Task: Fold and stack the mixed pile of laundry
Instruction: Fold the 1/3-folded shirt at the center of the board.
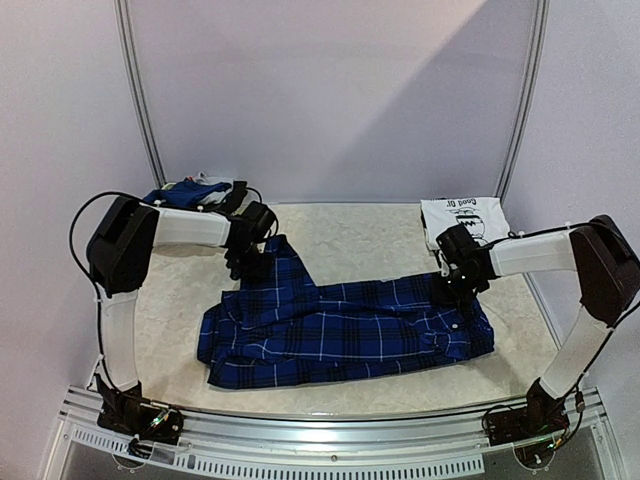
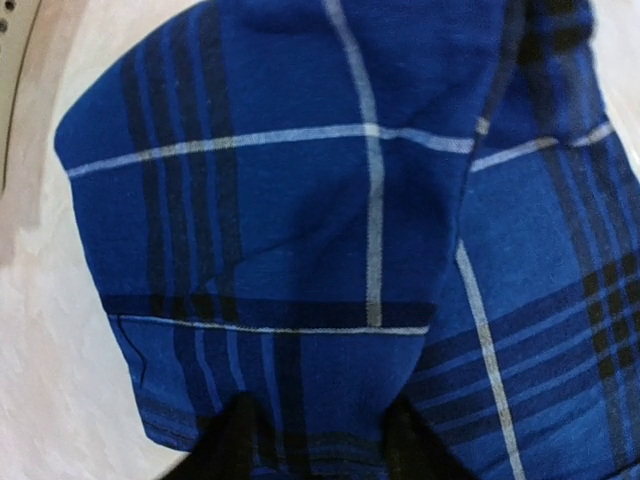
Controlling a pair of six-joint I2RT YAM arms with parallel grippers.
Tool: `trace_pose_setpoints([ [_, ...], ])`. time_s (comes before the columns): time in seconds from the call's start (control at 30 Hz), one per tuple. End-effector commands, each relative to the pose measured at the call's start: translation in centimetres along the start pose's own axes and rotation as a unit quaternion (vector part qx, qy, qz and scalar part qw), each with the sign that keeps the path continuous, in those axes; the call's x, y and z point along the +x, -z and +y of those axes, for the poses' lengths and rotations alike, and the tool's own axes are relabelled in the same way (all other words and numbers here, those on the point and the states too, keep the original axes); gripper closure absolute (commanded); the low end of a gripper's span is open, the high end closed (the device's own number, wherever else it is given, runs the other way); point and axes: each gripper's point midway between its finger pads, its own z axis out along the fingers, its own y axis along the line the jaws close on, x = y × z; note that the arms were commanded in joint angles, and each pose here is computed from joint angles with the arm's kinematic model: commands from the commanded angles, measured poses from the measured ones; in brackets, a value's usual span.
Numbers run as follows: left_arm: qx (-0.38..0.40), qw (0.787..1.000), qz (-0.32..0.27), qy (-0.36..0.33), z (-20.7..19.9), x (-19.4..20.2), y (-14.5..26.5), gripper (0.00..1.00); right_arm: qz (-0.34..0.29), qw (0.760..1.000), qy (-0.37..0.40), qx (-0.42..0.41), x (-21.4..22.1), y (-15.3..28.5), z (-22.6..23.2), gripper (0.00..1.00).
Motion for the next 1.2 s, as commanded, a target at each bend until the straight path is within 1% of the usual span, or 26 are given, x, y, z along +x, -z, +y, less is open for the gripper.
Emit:
trace_pose_setpoints([
  [0.0,-0.015,1.000,0.018,-0.011,0.6,0.7,-0.9,0.69,-0.003,1.000,-0.005,0.009,0.1,1.4,-0.6,0.74],
  [0.07,-0.020,1.000,0.009,-0.009,0.9,0.3,-0.3,0.84,-0.005,1.000,-0.005,0.007,-0.1,1.7,-0.5,0.74],
  [0.17,-0.023,1.000,-0.011,-0.004,1.4,-0.6,1.1,1.00,-0.011,1.000,-0.006,0.004,-0.5,2.2,-0.3,0.74],
  [0.47,-0.038,0.996,-0.080,0.015,3.2,-3.6,7.6,1.00,-0.034,0.999,-0.003,-0.002,-2.3,4.2,0.3,0.74],
  [0.63,-0.033,0.994,-0.106,0.011,3.1,-3.5,11.4,1.00,-0.055,0.998,-0.003,-0.017,-3.6,6.2,1.0,0.73],
  [0.77,-0.039,0.990,-0.138,-0.007,2.2,-3.1,16.2,1.00,-0.078,0.996,-0.001,-0.038,-4.6,8.2,1.9,0.73],
  [0.83,-0.036,0.985,-0.167,-0.008,2.0,-3.2,20.0,1.00,-0.088,0.995,0.001,-0.051,-5.0,9.2,2.5,0.73],
  [1.0,0.013,0.973,-0.228,-0.037,-0.6,-2.4,28.1,1.00,-0.115,0.990,0.006,-0.084,-5.7,12.0,3.7,0.71],
  [1.17,0.036,0.960,-0.256,-0.105,-4.7,-0.2,33.3,1.00,-0.140,0.983,0.009,-0.114,-5.7,14.7,4.5,0.67],
])
